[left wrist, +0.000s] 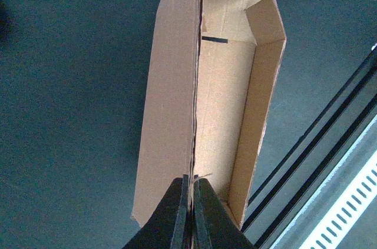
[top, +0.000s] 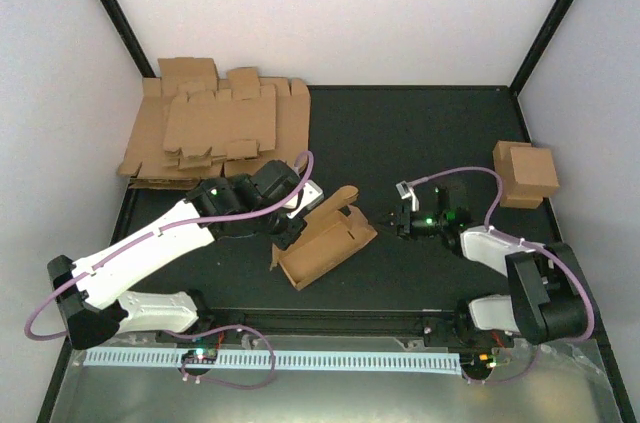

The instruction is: Fold the paper box

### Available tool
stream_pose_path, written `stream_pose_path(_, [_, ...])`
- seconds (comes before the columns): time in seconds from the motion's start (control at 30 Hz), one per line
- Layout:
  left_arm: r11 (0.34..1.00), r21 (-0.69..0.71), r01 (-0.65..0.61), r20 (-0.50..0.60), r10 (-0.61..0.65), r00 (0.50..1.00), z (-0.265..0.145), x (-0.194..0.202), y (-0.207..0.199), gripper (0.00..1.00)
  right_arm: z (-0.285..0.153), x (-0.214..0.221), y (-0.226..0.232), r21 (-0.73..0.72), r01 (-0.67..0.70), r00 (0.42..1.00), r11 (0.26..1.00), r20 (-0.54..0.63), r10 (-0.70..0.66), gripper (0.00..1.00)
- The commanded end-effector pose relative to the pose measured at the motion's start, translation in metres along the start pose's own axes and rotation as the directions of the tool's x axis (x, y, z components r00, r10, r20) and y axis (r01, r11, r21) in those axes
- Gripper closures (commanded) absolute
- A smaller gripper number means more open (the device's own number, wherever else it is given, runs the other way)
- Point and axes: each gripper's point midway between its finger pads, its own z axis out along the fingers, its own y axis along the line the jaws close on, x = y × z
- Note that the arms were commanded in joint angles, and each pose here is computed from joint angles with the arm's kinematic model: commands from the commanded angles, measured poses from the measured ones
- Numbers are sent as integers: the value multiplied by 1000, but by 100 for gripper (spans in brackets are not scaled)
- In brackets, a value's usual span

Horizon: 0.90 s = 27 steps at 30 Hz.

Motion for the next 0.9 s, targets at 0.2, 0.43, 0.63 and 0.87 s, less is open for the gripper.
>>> stream_pose_path(0.2, [999, 40, -1, 98, -3, 995, -12, -22, -7, 98, 2, 11, 28, -88, 90, 995, 992, -43, -94, 53])
stream_pose_path(0.43, [999, 39, 4, 115, -9, 993, -16, -24, -7, 98, 4, 12, 16, -19, 77, 996, 997, -38, -78, 36])
stream_pose_path(0.63, [999, 46, 4, 128, -10, 992, -24, -25, -9, 98, 6, 6, 4, 30, 71, 997, 997, -12, -71, 34])
stream_pose_path(0.87, [997, 78, -5, 157, -7, 988, -32, -27, -14, 99, 9, 6, 11, -33, 82, 996, 996, -19, -83, 13])
